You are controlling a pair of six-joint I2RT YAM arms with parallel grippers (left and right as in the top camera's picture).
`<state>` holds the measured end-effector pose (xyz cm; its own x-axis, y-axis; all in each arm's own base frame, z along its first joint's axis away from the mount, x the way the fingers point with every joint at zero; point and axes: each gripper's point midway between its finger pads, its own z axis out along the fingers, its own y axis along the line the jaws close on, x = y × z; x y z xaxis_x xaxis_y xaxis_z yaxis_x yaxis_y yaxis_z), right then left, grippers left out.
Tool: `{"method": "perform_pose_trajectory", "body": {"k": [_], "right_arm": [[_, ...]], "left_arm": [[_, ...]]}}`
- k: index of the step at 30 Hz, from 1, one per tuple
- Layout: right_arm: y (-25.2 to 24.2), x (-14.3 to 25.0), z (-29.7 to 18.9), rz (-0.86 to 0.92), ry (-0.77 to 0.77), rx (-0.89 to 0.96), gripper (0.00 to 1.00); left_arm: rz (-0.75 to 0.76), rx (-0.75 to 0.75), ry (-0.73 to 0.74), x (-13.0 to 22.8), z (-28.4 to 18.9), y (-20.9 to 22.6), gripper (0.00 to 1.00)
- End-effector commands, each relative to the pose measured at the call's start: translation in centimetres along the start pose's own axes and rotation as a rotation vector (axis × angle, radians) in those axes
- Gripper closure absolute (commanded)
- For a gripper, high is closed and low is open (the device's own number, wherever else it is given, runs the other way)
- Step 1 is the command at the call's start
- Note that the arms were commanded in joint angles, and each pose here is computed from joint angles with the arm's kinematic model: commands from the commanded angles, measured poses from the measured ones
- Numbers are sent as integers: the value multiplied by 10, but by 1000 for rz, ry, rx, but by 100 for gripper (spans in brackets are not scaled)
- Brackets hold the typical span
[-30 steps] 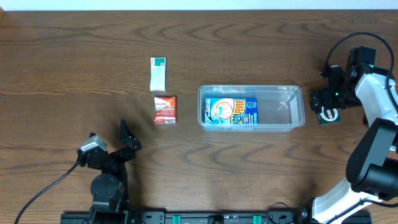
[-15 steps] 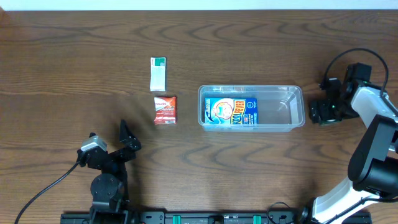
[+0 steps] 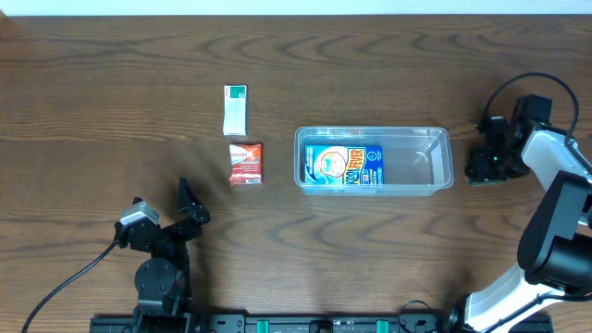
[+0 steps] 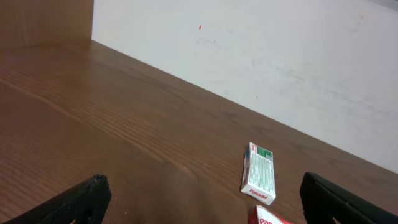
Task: Pack container
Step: 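Grasp the dark green Zam-Buk box with the right gripper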
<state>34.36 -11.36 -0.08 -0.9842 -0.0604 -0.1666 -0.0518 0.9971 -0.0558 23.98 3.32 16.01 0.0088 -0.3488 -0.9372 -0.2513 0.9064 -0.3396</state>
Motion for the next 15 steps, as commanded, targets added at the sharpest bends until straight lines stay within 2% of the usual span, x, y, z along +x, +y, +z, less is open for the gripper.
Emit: {"method": "perform_pose_trajectory", "body": {"k": [1,3,8,15], "right_arm": [[0,0,3,71,3,-7,53],[-1,-3,2,92,-5,-4,49],[2,-20,-15,144,-17,-5,46],[30,-55,-70,88,-50,-78,44]], "left_arm": [[33,-29,38,15,1,8,2],[33,-29,38,15,1,8,2],[33,-29,38,15,1,8,2],[33,-29,38,15,1,8,2]]}}
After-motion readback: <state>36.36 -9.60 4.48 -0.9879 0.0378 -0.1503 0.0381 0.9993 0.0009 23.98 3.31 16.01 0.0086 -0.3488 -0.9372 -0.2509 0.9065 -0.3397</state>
